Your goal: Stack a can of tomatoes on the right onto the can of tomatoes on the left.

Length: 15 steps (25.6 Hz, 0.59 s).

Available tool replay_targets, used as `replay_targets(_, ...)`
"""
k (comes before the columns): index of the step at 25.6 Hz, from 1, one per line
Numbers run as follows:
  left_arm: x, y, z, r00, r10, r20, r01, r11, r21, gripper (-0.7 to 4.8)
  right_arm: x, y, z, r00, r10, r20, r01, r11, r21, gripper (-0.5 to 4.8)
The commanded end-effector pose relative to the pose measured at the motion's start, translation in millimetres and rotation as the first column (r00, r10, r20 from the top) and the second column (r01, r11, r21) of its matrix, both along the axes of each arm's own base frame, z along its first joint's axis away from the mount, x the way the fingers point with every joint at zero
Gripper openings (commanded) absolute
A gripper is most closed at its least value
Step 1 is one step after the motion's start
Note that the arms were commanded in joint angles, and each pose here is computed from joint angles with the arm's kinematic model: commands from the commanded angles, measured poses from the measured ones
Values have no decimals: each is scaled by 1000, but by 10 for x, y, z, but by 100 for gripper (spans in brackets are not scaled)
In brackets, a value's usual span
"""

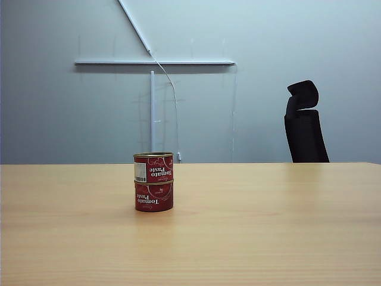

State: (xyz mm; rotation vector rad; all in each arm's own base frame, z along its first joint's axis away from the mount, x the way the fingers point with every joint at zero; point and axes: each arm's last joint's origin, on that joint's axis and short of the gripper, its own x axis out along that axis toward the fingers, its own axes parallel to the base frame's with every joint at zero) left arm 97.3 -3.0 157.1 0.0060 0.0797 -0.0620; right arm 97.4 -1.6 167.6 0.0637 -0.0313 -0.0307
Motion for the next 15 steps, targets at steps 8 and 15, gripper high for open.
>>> replay_targets(8, -1, -1, 19, 1000, -2, 9, 2, 1000, 0, -4, 1, -9, -7, 1000, -1, 2, 1, 1000, -12, -8)
replay_targets(15, -1, -1, 19, 1000, -2, 9, 2, 1000, 0, -4, 1, 4, -4, 999, 47, 5, -47, 999, -14, -8)
